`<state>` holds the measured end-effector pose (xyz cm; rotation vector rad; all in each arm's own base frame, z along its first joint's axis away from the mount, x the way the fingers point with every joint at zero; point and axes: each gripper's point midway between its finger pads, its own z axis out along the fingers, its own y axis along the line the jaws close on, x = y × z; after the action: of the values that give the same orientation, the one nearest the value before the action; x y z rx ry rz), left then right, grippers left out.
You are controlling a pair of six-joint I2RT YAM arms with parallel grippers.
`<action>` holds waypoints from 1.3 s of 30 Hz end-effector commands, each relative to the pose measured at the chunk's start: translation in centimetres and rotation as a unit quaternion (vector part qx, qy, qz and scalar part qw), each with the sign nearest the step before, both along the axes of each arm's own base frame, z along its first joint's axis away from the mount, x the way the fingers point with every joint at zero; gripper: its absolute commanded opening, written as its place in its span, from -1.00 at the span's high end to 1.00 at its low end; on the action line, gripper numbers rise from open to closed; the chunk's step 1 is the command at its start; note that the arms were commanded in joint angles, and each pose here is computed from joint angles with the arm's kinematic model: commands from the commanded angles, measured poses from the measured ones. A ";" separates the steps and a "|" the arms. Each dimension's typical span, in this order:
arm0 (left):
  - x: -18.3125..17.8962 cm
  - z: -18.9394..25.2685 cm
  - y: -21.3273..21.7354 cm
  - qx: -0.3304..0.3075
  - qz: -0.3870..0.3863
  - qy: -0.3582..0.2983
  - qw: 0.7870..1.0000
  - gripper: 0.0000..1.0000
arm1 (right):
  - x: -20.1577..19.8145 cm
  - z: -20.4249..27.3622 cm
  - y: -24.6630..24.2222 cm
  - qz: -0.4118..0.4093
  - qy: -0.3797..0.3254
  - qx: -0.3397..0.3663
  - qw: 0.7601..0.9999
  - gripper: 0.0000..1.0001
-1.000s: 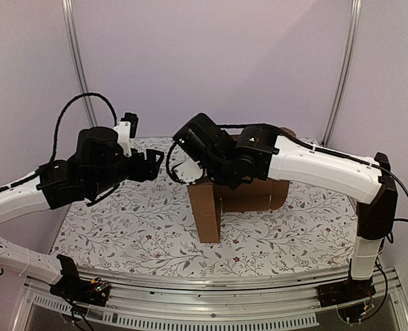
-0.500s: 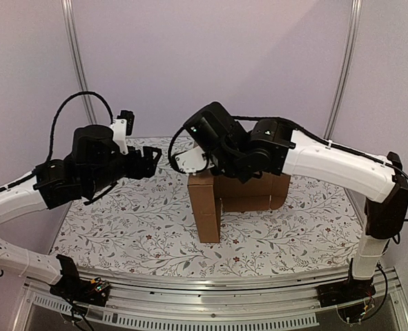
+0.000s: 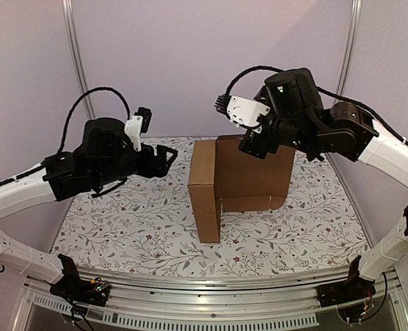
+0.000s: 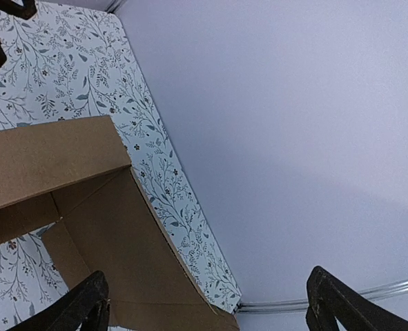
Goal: Fold the paper box
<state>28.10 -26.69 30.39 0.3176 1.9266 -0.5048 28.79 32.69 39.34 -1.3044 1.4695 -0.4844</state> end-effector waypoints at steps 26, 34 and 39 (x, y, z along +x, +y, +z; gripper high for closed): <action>4.6 -2.2 -4.9 -0.007 -0.056 0.064 0.996 -0.26 | 1.6 -8.8 -16.0 -0.230 0.185 0.397 0.869 -0.78; 4.7 -1.5 -5.2 -0.011 -0.062 0.062 0.996 -0.24 | 3.8 -11.7 -17.7 -0.229 0.233 0.475 0.817 -0.73; 4.7 -1.3 -5.5 -0.015 -0.069 0.062 0.996 -0.24 | 5.1 -13.0 -18.1 -0.224 0.257 0.506 0.792 -0.73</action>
<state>32.23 -32.09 28.67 0.4127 2.0236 -0.6405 33.06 13.45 25.68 -0.2213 2.1050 0.2450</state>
